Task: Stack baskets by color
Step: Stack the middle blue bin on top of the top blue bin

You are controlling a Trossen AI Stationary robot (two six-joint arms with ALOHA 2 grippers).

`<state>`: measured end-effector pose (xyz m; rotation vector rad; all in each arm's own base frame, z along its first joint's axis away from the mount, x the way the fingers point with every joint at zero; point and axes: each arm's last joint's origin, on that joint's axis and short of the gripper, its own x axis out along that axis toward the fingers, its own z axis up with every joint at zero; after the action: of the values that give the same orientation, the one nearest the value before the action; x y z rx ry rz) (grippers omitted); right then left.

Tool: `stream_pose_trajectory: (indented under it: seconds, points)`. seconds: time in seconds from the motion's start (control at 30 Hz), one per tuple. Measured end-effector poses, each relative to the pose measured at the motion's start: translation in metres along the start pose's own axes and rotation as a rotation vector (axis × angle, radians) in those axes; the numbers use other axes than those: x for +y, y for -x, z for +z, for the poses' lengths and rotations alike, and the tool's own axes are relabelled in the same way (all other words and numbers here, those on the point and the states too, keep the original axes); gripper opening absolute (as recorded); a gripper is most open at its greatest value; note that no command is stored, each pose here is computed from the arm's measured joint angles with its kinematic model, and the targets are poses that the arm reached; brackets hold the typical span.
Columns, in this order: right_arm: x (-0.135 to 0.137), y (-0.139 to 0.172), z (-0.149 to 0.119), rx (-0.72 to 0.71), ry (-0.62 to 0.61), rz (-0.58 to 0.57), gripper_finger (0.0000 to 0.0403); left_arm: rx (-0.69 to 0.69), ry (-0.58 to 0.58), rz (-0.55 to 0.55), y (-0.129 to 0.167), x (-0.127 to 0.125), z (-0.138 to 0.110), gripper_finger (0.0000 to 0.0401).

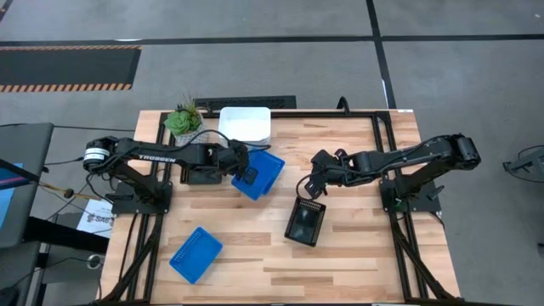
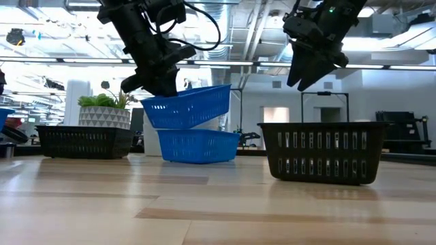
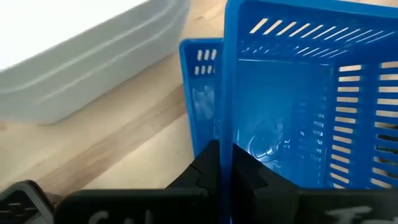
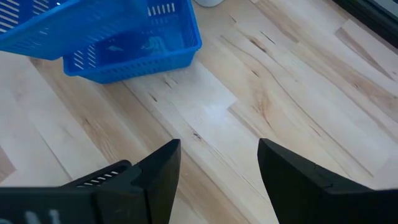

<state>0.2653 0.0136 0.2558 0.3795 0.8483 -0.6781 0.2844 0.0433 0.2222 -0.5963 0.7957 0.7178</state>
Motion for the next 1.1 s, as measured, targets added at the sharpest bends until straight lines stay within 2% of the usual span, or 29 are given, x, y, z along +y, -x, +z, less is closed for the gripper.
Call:
stream_pose_trajectory:
  seconds: [0.2,0.6,0.73,1.1]
  points:
    - [-0.001,0.000,-0.001,0.013,0.009,-0.013,0.0239,0.026,0.002,-0.025,0.000,-0.001,-0.001,0.0000]
    - [-0.001,0.000,-0.001,0.013,0.012,-0.012,0.0239,-0.042,0.014,-0.016,-0.003,0.004,0.010,0.0000]
    - [-0.001,0.000,-0.001,0.013,0.020,-0.012,0.0239,-0.037,0.036,0.018,-0.012,0.002,0.007,0.0000]
    - [-0.002,0.000,-0.002,0.025,0.032,-0.020,0.0239,0.025,0.036,-0.005,-0.035,-0.001,0.004,0.0000]
